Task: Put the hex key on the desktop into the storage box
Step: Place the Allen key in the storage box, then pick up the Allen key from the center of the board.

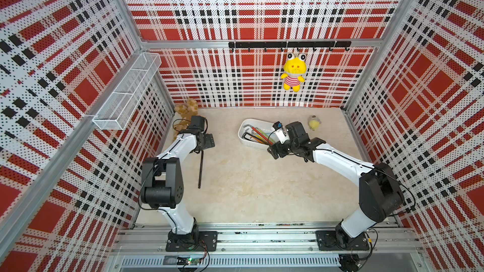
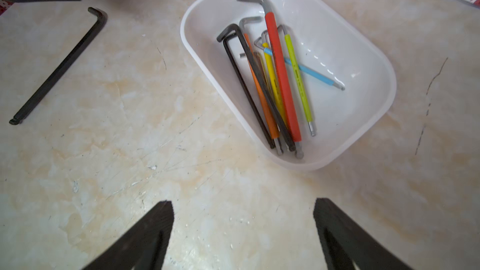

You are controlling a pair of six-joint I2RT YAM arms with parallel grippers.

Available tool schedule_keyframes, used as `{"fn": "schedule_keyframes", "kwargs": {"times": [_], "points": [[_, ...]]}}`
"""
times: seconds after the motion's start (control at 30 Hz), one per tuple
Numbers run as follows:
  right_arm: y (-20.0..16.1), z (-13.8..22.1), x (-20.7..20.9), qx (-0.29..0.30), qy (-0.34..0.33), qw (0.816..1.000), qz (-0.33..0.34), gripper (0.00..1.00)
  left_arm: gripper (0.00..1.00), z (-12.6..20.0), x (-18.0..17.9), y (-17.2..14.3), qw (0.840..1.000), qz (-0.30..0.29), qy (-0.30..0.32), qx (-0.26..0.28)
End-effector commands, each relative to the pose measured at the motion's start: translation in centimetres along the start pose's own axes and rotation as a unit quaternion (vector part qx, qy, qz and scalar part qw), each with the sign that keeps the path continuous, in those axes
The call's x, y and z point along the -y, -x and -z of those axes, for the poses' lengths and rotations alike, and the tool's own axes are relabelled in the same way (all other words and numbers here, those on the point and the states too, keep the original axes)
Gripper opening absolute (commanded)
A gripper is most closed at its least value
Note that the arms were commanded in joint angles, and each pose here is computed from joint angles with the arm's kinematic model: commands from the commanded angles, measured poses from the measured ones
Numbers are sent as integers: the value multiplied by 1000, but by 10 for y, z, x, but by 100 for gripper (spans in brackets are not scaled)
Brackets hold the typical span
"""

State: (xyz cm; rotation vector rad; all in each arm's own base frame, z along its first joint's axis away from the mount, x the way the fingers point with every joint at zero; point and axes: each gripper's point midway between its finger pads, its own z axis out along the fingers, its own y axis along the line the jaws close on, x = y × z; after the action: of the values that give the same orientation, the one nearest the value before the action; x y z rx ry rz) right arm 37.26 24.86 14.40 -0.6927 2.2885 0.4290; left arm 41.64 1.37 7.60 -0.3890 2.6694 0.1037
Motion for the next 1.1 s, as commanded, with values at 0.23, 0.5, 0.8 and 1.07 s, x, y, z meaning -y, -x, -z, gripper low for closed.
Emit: {"fn": "schedule_keyframes", "kwargs": {"times": [0.23,0.5,0.8,1.07], "points": [[-6,13,-4,18,0,999,-43,92,88,-32,-22,-46,994,-38,46,-93],[-4,12,-5,14,-2,999,-41,92,68,-43,-18,-76,991,-40,20,-123],[-5,13,-4,9,-6,999,-44,92,0,-47,-19,-93,988,-51,26,-140],[-4,17,-1,12,-18,999,-41,92,0,-13,33,-53,995,-72,-24,-63]]}}
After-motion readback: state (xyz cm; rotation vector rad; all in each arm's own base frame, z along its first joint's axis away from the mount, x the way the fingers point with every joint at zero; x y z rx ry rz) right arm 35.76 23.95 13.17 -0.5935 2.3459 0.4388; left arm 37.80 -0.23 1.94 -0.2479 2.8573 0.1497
